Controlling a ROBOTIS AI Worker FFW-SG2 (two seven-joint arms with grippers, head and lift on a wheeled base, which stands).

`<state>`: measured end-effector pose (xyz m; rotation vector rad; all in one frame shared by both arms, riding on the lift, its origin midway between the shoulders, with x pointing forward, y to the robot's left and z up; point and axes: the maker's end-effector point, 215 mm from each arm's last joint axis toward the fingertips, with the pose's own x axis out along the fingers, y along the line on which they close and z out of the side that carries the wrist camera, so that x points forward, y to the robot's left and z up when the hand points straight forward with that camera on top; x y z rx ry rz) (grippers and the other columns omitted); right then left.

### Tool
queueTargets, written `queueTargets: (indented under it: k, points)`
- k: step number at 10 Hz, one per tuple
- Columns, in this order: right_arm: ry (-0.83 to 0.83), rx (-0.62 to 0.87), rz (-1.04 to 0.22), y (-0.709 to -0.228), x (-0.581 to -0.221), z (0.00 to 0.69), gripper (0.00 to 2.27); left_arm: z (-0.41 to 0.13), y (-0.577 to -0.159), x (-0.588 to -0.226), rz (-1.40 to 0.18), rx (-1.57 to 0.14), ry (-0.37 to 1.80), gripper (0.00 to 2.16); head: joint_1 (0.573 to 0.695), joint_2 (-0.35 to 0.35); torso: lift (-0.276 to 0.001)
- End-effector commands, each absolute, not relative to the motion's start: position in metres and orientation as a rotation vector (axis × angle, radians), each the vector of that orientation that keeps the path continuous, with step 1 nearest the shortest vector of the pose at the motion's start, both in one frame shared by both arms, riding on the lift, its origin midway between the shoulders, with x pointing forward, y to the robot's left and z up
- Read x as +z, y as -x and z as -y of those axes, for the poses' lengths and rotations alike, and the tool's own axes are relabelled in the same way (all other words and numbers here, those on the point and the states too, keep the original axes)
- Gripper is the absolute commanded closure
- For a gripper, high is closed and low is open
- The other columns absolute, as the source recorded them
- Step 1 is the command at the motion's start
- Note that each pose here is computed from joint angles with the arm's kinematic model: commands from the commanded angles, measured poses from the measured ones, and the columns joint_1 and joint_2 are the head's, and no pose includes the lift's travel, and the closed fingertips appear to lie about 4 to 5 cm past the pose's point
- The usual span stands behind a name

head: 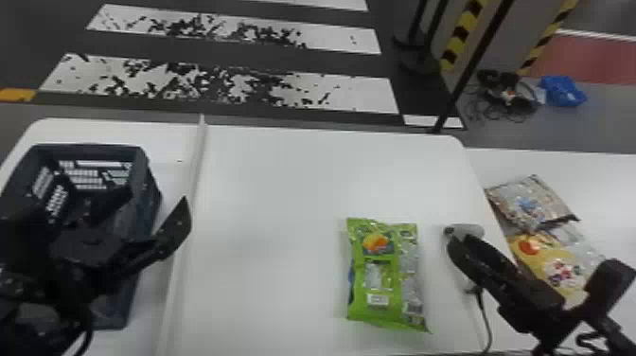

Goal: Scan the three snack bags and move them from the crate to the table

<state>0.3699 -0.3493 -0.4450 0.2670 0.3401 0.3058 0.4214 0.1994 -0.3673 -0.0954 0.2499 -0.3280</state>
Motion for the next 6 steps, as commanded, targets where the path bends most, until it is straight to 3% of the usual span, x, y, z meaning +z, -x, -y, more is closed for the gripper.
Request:
queueTargets:
  k: [1, 6]
  points:
    - [-0.186, 0.233, -0.322, -0.372, -0.435, 0.389, 0.05, -0.199, -0.422, -0.368, -0.25, -0.328, 0.096, 0.03, 0.695, -0.209, -0.062]
    - [-0.098, 0.168, -0.486, -0.385, -0.515, 0.422, 0.08, -0.199, -0.424, -0.364, -0.243, -0.325, 0.096, 0.03, 0.695, -0.306, -0.062]
